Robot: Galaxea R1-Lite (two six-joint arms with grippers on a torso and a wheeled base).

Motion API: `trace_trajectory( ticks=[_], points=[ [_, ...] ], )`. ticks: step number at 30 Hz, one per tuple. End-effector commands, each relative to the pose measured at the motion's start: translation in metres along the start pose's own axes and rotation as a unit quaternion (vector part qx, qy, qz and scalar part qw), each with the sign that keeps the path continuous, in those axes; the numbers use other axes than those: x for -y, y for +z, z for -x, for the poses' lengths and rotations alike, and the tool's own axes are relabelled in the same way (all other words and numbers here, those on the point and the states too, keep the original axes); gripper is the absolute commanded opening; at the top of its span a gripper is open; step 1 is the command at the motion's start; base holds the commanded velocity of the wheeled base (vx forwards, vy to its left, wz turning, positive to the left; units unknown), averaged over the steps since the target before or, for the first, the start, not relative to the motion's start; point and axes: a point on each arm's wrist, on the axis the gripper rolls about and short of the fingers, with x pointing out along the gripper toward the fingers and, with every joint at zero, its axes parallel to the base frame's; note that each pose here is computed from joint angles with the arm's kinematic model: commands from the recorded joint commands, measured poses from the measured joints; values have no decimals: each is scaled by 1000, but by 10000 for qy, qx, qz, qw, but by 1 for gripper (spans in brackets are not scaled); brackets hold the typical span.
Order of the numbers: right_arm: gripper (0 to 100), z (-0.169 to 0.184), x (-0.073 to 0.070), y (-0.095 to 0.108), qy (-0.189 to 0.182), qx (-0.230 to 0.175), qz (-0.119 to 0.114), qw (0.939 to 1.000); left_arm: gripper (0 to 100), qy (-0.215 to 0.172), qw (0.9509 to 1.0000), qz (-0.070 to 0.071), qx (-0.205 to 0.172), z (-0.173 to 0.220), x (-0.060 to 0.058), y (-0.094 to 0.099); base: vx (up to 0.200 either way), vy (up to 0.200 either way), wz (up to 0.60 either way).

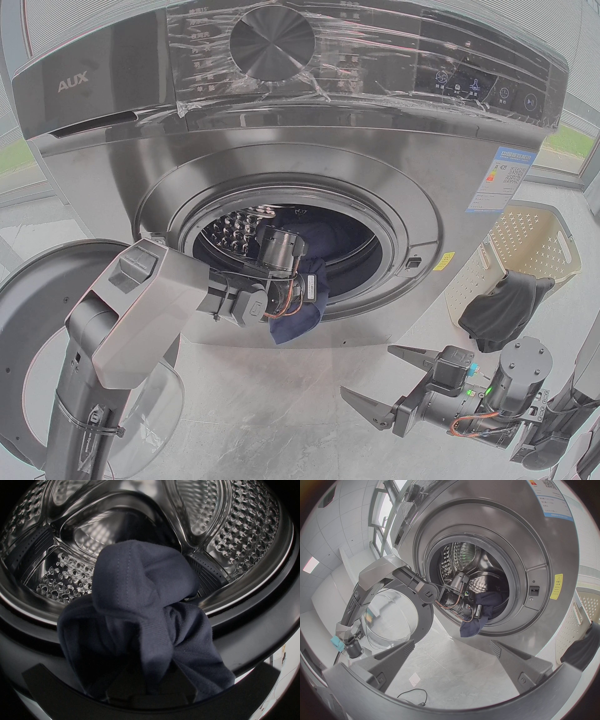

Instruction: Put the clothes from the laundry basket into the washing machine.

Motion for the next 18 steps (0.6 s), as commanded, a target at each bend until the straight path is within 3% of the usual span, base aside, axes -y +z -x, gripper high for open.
trace_trajectory(
  ticks=[1,4,10,18],
  points=[
    [100,0,0,1,-4,19,-3,10000,0,-551,9857,372,1551,48,9,51,0,0,0],
    [100,0,0,0,-5,11,-3,10000,0,-605,9871,320,1450,74,13,57,0,0,0],
    [100,0,0,1,-4,19,-3,10000,0,-590,9899,249,1264,113,8,71,0,0,0],
    [100,-1,0,2,6,41,-4,10000,0,-547,9917,198,1146,93,8,49,0,0,0]
  ],
)
